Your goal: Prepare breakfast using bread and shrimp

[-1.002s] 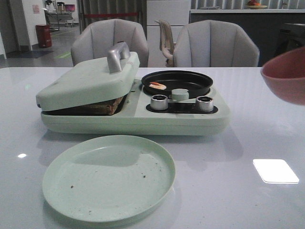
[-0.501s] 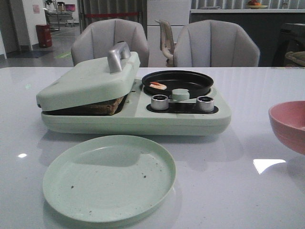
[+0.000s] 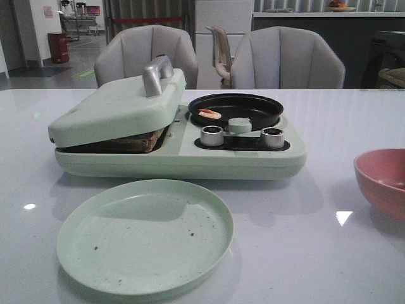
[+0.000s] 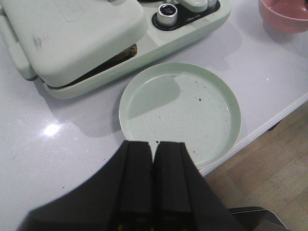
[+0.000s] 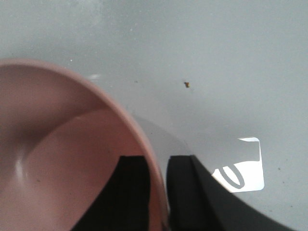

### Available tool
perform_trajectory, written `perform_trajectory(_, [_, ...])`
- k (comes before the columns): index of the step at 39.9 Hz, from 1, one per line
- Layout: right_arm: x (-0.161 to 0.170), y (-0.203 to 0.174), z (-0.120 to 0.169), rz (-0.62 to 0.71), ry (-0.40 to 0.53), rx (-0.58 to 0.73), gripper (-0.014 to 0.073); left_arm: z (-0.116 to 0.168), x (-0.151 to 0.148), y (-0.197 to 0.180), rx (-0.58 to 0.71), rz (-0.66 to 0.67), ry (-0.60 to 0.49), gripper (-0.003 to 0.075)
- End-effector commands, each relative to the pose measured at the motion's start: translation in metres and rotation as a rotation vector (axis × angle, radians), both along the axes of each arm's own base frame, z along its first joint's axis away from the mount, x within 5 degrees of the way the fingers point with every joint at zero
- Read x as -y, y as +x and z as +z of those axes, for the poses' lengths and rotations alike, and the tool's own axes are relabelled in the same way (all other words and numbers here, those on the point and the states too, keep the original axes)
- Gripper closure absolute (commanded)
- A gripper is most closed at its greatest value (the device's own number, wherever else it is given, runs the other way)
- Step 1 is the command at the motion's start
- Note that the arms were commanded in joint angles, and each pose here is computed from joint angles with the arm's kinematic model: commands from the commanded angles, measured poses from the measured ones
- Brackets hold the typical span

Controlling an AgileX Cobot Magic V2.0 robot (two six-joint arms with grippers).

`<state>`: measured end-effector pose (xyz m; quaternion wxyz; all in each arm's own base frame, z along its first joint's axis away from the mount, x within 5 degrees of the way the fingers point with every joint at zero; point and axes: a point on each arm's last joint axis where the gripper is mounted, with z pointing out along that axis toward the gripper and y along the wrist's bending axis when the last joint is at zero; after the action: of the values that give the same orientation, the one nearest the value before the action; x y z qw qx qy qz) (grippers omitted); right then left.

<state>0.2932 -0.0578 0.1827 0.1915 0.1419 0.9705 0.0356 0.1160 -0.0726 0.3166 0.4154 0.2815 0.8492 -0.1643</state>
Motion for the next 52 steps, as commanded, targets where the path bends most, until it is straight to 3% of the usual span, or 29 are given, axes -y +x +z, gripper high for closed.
perform_trajectory(1, [0.002, 0.005, 0.018, -0.001, -0.023, 0.092, 0.0168, 0.014, 0.002, 0.002, 0.068, 0.016, -0.058, 0.0619])
perform_trajectory(7, [0.002, 0.005, 0.032, 0.017, -0.036, 0.102, 0.0151, 0.014, 0.002, 0.002, 0.068, 0.016, -0.058, 0.0619])
perform_trajectory(15, [-0.008, -0.013, 0.077, 0.06, -0.08, 0.218, 0.0151, 0.014, 0.002, 0.002, 0.068, 0.016, -0.058, 0.0619])
perform_trajectory(27, [-0.079, -0.069, 0.15, 0.407, -0.142, 0.446, 0.0151, 0.014, 0.002, 0.002, 0.068, 0.016, -0.058, 0.0619])
perform_trajectory(32, [-0.09, -0.102, 0.169, 0.491, -0.16, 0.491, 0.0151, 0.014, 0.002, 0.002, 0.068, 0.016, -0.058, 0.0619])
perform_trajectory(44, [-0.075, -0.171, 0.195, 0.466, -0.225, 0.552, 0.0153, 0.014, 0.002, 0.002, 0.068, 0.016, -0.058, 0.0619])
perform_trajectory(52, [-0.07, -0.199, 0.198, 0.424, -0.213, 0.536, 0.0153, 0.014, 0.002, 0.002, 0.068, 0.016, -0.058, 0.0619])
